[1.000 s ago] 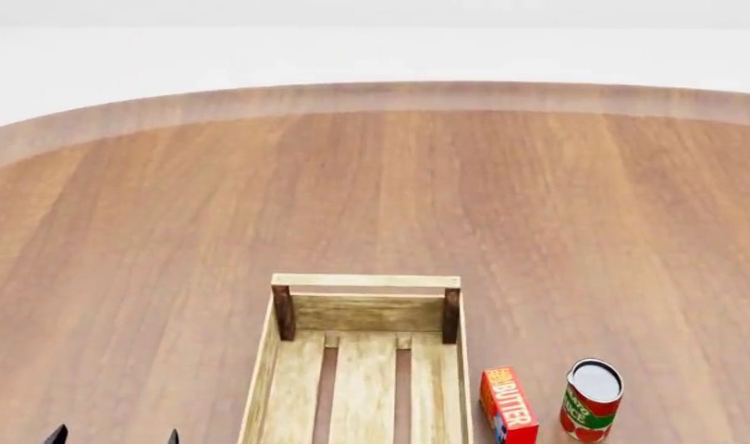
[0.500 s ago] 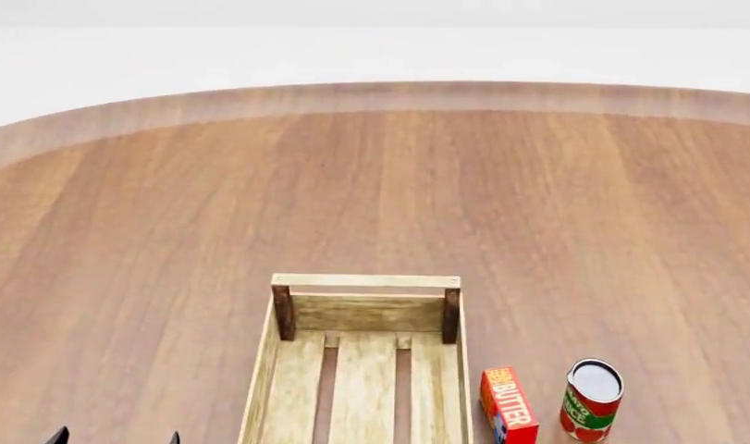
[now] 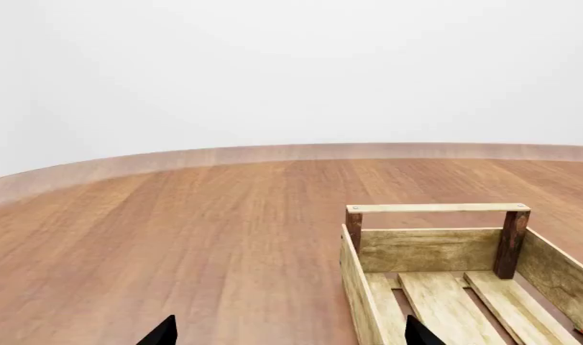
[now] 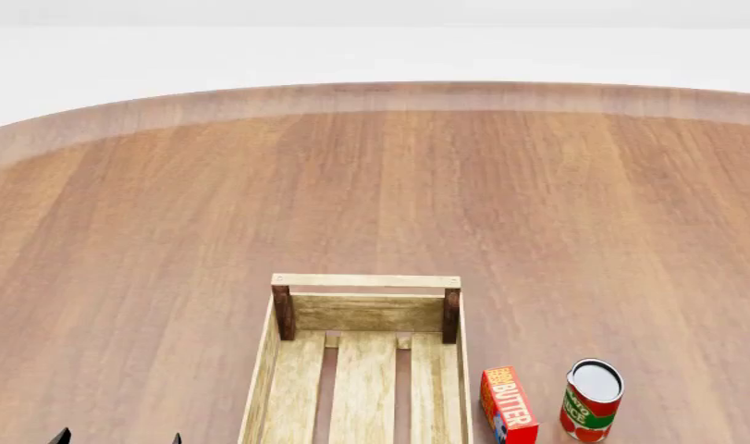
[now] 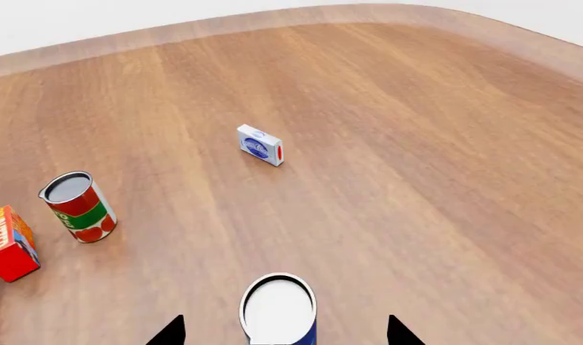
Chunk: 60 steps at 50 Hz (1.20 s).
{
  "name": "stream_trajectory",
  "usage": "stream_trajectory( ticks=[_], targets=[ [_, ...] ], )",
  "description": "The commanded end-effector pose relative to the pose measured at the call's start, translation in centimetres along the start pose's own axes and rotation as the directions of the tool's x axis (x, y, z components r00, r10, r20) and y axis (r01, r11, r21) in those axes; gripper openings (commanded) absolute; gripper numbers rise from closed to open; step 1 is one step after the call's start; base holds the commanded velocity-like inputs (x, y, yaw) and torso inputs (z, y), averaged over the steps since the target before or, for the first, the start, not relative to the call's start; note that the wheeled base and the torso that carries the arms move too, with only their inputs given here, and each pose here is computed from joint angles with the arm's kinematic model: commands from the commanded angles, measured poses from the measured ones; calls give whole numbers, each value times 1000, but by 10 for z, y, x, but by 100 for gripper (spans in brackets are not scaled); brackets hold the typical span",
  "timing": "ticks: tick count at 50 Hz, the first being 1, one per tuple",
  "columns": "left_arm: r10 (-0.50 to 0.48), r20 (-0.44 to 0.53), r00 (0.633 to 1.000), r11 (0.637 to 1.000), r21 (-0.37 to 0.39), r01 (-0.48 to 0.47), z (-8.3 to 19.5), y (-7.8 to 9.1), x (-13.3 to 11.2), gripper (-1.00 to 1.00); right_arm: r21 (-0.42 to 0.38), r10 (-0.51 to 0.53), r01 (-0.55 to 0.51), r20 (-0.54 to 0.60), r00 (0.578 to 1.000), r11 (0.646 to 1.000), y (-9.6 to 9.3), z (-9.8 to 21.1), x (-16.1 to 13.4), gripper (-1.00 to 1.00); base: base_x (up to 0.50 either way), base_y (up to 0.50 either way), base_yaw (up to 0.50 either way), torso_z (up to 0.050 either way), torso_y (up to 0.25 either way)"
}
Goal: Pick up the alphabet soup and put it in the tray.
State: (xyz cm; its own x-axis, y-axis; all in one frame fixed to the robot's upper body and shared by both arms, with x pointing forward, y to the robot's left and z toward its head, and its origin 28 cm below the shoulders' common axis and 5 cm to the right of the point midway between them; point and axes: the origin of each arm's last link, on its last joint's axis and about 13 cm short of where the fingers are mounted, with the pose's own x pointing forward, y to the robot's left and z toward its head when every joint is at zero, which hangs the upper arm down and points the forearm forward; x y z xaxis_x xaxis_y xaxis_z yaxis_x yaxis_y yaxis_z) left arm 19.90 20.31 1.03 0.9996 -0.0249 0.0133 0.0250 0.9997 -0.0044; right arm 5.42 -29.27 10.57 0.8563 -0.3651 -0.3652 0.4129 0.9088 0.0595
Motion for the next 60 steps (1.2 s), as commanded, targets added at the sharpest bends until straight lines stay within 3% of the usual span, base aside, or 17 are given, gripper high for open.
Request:
stream_trajectory(
  ticks=[1, 19, 44, 60],
  targets=[
    [-3, 1, 1000, 1000, 1, 3, 0, 0, -1, 100, 21, -17, 17, -3, 1000, 1000, 2, 1, 12, 100, 0, 0, 0, 0, 0],
    [-8, 1, 1000, 1000, 3, 8, 0, -1, -2, 100, 94, -33, 37, -44, 998, 995, 9, -6, 39, 100, 0, 0, 0, 0, 0],
    [-11, 1, 1000, 1000, 2, 11, 0, -1, 0, 100, 98, -81, 92, -106, 991, 991, 11, -13, 62, 100, 0, 0, 0, 0, 0],
    [-15, 4, 1000, 1000, 5, 14, 0, -1, -1, 100, 124, -65, 82, -137, 988, 989, 23, -18, 79, 100, 0, 0, 0, 0, 0]
  ],
)
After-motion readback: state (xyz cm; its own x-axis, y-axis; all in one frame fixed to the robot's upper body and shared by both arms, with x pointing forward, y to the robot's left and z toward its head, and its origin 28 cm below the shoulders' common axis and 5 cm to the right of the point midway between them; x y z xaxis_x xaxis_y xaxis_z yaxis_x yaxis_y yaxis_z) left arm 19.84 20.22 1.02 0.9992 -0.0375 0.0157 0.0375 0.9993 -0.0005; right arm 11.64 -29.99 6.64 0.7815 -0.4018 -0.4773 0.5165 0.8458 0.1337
